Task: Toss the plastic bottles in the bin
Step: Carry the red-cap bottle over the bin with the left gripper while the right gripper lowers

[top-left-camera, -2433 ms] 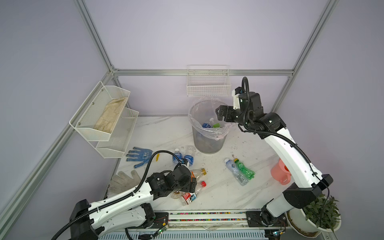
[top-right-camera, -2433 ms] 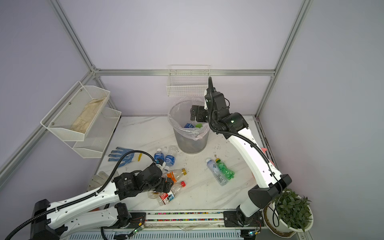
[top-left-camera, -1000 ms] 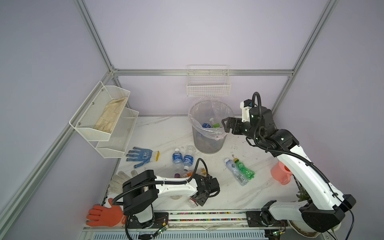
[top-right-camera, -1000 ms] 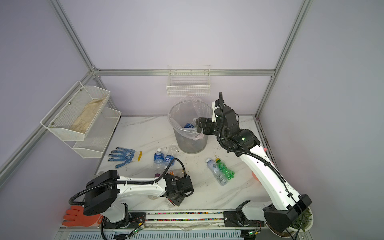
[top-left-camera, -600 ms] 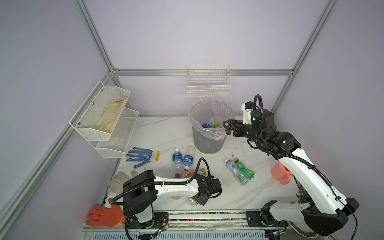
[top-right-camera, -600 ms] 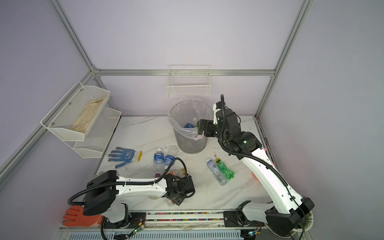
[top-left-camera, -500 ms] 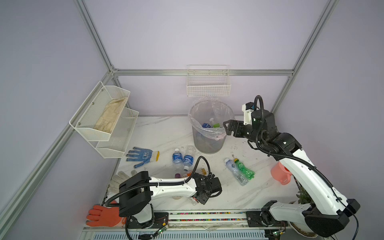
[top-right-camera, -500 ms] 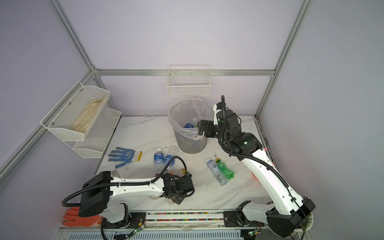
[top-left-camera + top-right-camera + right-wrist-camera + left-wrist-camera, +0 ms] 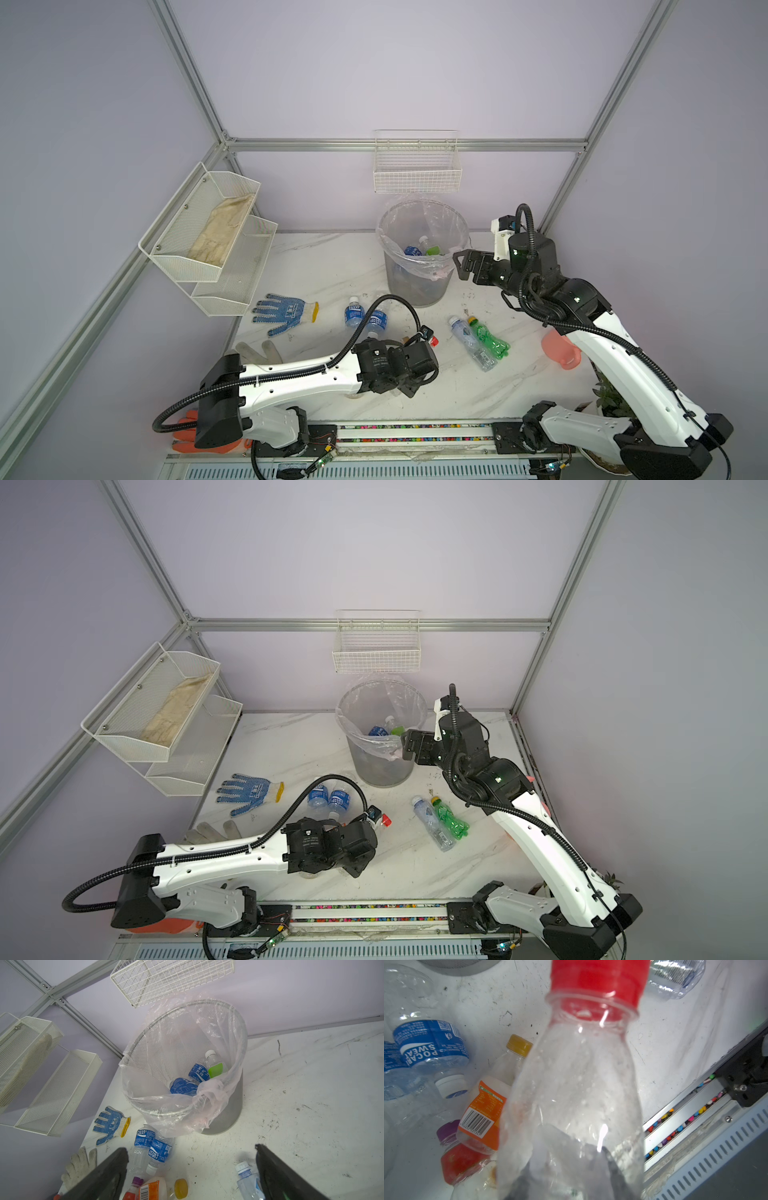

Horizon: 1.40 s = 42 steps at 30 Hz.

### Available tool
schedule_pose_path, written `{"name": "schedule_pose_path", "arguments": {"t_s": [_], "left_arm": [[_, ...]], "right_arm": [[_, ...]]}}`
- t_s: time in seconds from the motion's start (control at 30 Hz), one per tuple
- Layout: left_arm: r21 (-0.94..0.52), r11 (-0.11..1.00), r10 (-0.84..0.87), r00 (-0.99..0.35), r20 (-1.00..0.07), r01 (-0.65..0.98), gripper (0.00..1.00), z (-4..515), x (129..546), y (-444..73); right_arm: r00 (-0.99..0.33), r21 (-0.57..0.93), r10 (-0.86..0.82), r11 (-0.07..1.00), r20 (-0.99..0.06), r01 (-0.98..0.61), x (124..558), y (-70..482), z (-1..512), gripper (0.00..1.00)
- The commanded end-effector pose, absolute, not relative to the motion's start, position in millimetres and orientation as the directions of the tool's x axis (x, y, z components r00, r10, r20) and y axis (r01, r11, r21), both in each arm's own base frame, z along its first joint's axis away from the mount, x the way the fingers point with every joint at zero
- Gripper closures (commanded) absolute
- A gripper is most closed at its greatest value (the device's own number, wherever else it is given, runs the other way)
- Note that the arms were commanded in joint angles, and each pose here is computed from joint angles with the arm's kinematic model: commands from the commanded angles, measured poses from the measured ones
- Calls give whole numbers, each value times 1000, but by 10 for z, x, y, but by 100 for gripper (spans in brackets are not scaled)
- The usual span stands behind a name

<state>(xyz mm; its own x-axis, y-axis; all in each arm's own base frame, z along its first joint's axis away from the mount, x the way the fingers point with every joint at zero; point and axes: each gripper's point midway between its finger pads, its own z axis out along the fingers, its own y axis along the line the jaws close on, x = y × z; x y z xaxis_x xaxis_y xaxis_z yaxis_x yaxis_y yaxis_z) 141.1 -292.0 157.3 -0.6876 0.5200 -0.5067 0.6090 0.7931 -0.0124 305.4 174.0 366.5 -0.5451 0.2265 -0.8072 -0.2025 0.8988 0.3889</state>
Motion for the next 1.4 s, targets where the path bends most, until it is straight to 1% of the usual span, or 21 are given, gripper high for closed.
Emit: {"name": "schedule_pose_path", "arguments": {"t_s": [0.0,0.17,0.3,0.4,0.43,0.5,0.53,0.57,0.67,0.77,0.87,1.07,1.37], "left_arm": [[-79,771,434,-612,-662,632,76,2259,1523,-3129],[-114,759,372,-570,-732,641,76,2576,1555,-3136],[-155,738,312,-537,-784,656,76,2816,1547,-3129],[-189,721,256,-509,-822,667,76,3001,1540,-3103],[-198,716,236,-499,-834,670,76,3066,1539,-3088],[-211,709,203,-482,-853,673,75,3178,1540,-3050],[-217,707,185,-472,-862,673,75,3240,1541,-3028],[-221,706,170,-463,-870,673,75,3294,1545,-3004],[-232,700,129,-439,-889,675,75,3452,1545,-2943],[-241,700,86,-415,-906,672,74,3603,1555,-2865],[-244,704,45,-384,-922,668,74,3748,1569,-2776],[-244,704,-28,-317,-948,667,71,4015,1595,-2650],[-223,721,-75,-246,-966,656,70,4313,1663,-2559]], "right_arm": [[-518,394,252,900,-817,-185,3012,1656,3701,3],[-517,397,259,901,-816,-176,2951,1602,3642,3],[-496,422,299,894,-815,-154,2893,1519,3627,3],[-476,484,390,870,-788,-89,2855,1414,3593,3],[-492,511,404,854,-771,-99,2814,1443,3572,3],[-533,509,310,814,-787,-279,2697,1722,3608,3],[-548,524,295,787,-783,-326,2657,1815,3599,3],[-555,538,300,774,-776,-334,2650,1847,3590,3],[-573,558,334,783,-749,-274,2697,1811,3472,3],[-596,547,320,800,-736,-246,2714,1799,3339,3],[-623,537,286,803,-728,-260,2701,1850,3229,3],[-649,543,274,799,-710,-257,2666,1870,3050,3],[-694,570,259,779,-672,-262,2567,1921,2734,3]]}}
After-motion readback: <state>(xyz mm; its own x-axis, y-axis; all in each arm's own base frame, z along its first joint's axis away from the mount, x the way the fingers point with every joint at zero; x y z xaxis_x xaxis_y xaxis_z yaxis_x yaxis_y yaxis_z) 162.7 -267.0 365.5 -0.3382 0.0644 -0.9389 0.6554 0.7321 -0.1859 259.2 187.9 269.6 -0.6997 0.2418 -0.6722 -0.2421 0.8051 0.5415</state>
